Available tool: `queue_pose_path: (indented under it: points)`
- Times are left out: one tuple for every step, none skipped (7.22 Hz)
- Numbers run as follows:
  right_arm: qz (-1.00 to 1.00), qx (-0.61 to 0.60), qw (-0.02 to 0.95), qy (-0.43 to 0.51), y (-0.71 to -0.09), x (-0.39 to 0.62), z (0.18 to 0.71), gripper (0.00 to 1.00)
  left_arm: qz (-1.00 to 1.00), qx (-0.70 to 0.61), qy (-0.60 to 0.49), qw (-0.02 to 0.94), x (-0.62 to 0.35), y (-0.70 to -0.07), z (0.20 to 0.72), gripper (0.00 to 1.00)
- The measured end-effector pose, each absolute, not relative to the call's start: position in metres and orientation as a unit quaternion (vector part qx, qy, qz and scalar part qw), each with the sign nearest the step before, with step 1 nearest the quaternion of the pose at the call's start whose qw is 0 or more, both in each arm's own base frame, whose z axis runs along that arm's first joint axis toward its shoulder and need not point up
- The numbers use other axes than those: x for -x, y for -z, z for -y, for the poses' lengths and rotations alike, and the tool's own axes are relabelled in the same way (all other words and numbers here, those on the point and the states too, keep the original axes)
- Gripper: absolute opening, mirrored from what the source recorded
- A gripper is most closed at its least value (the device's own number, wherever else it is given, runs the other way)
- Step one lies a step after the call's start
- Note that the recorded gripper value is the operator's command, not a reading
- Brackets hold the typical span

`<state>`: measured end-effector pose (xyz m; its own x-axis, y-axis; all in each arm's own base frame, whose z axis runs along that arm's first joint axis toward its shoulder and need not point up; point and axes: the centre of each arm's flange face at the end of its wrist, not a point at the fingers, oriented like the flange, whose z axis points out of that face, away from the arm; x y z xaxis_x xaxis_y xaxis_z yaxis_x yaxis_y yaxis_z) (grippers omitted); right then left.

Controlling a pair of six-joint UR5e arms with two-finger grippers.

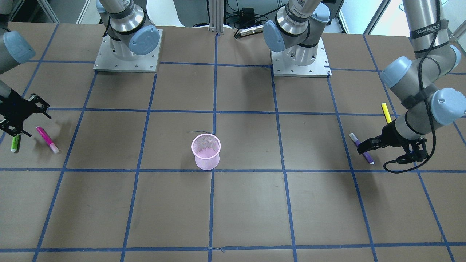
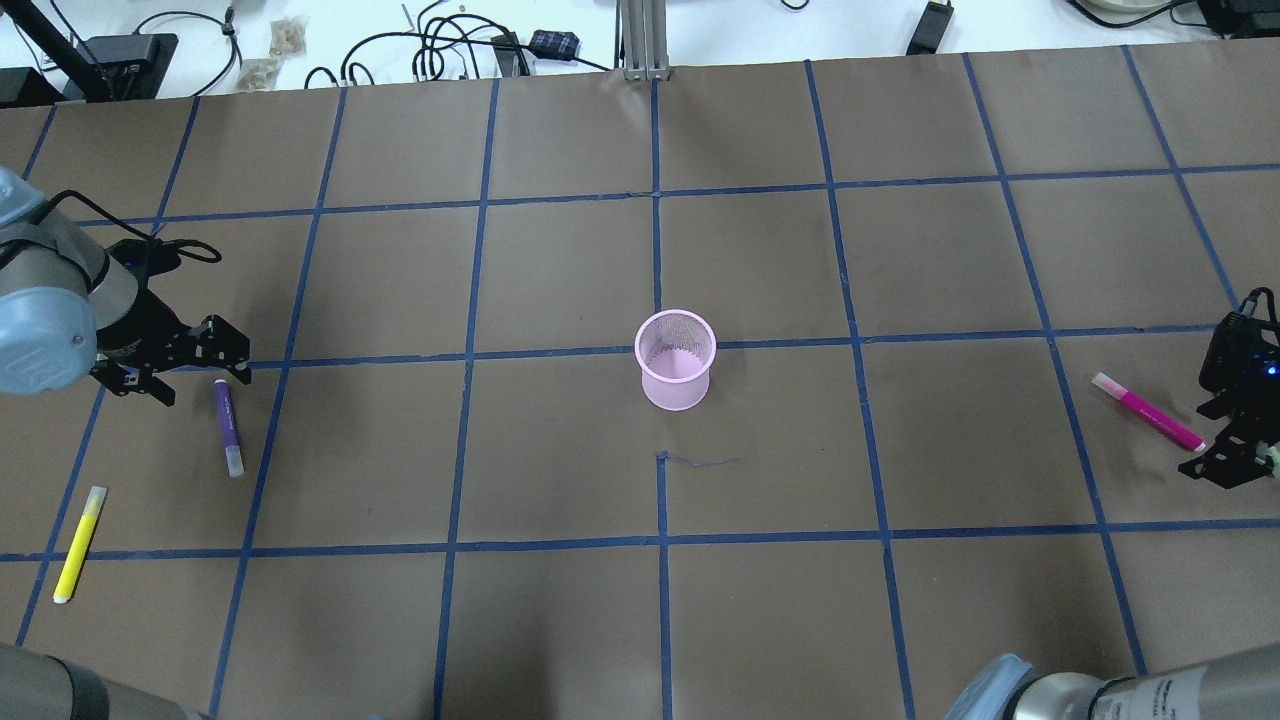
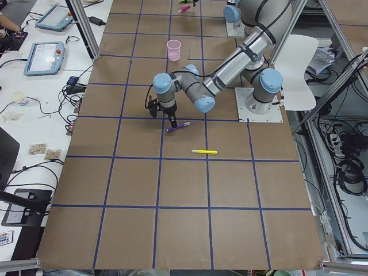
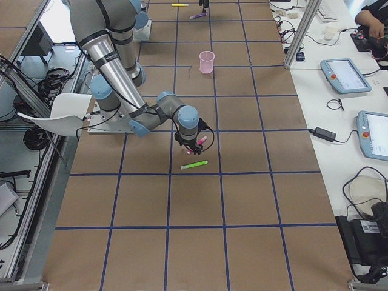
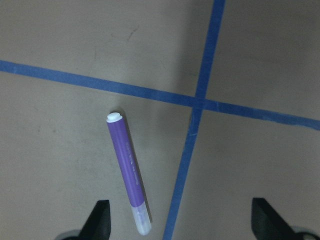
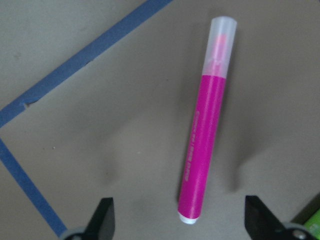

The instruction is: Insert purple and pink pens into pink cup

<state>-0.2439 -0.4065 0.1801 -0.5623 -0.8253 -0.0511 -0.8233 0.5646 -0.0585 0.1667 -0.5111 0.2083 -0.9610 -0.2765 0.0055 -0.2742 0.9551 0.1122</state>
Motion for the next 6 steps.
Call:
queue_pose_path:
  points:
    - [-0.884, 0.466, 0.038, 0.013, -0.178, 0.244, 0.407, 0.63, 0.987, -0.148, 0.055, 0.010, -0.169, -0.201, 0.504, 1.00]
    - [-0.884, 0.466, 0.041, 0.013, -0.176, 0.244, 0.407, 0.57, 0.985, -0.161, 0.055, 0.009, -0.169, -0.196, 0.501, 1.00]
    - [-0.884, 0.465, 0.042, 0.012, -0.175, 0.244, 0.407, 0.44, 0.982, -0.180, 0.053, 0.004, -0.170, -0.192, 0.500, 1.00]
    - [-0.885, 0.464, 0.042, 0.012, -0.175, 0.244, 0.407, 0.13, 0.980, -0.192, 0.054, -0.001, -0.172, -0.187, 0.500, 0.99]
    - [-0.885, 0.464, 0.042, 0.011, -0.175, 0.245, 0.407, 0.00, 0.979, -0.197, 0.054, -0.003, -0.173, -0.182, 0.501, 0.91]
    - [-0.884, 0.465, 0.040, 0.010, -0.175, 0.245, 0.407, 0.00, 0.979, -0.199, 0.051, -0.005, -0.174, -0.180, 0.502, 0.59]
